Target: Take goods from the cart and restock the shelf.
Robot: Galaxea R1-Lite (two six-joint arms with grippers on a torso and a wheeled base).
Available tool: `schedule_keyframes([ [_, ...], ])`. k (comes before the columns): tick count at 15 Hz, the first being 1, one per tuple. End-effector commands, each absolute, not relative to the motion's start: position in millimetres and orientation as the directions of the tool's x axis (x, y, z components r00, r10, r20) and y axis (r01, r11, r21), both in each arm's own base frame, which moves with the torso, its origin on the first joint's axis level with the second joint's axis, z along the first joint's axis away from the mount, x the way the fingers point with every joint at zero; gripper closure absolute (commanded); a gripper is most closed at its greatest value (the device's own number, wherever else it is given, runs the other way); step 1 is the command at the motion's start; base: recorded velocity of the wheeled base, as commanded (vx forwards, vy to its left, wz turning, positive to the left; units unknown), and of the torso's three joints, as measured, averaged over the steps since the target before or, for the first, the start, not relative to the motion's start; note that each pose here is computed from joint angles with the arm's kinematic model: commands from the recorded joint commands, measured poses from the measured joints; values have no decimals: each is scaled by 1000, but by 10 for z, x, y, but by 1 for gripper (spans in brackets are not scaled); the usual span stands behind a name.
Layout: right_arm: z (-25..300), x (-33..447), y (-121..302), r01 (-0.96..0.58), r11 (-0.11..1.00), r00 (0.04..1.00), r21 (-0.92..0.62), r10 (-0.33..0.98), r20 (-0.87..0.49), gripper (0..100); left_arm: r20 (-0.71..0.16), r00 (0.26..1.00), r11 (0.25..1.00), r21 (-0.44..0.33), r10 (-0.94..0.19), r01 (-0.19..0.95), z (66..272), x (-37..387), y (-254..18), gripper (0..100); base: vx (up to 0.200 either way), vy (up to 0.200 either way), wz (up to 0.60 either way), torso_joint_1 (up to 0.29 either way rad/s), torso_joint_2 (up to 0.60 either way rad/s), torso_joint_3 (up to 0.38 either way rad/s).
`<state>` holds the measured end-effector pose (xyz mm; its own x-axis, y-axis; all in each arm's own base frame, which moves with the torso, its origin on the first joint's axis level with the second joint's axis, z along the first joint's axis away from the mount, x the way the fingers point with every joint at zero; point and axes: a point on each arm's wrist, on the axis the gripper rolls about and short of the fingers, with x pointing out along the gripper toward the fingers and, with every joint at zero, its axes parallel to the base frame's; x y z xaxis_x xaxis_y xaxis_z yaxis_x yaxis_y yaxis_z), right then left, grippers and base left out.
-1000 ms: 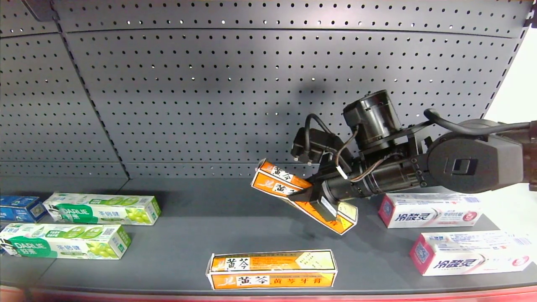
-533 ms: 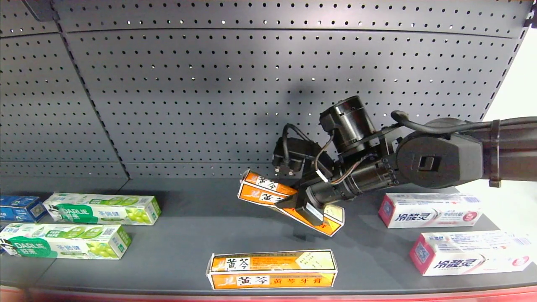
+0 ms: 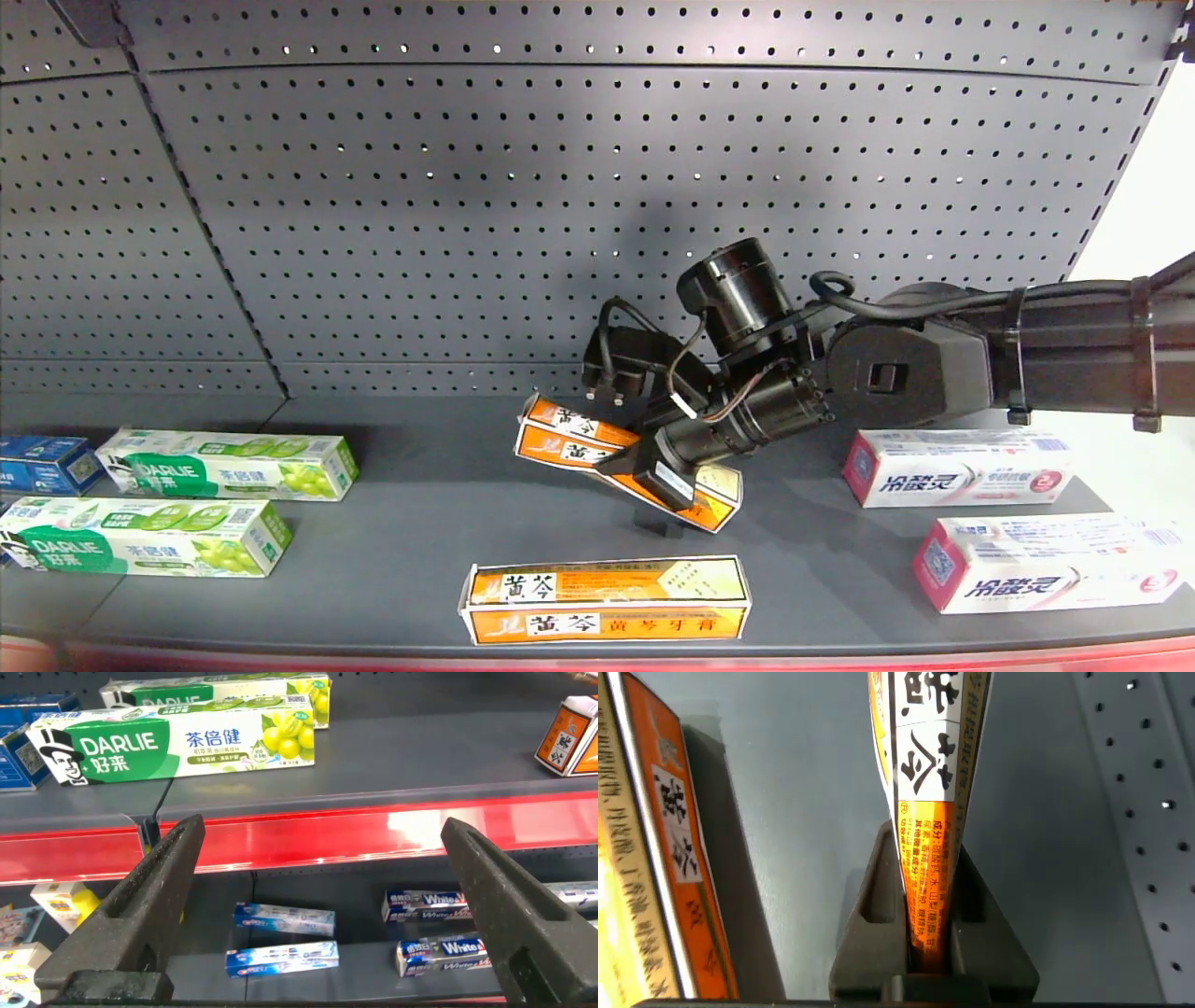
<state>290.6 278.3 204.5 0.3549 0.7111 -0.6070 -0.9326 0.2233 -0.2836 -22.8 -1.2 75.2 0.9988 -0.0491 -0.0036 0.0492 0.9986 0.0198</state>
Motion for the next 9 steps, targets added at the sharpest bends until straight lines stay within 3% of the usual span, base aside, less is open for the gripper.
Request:
schedule_keyframes([
  [1, 1994, 2921, 2808, -935, 218, 348, -278, 707, -616, 100, -3, 999, 999, 20, -49, 49, 752, -228, -12, 0, 0, 0, 0, 0, 0, 0],
  [9, 1869, 2964, 2849, -940, 189, 333, -284, 695, -638, 100, -3, 999, 999, 20, -49, 49, 752, -228, -12, 0, 0, 0, 0, 0, 0, 0],
])
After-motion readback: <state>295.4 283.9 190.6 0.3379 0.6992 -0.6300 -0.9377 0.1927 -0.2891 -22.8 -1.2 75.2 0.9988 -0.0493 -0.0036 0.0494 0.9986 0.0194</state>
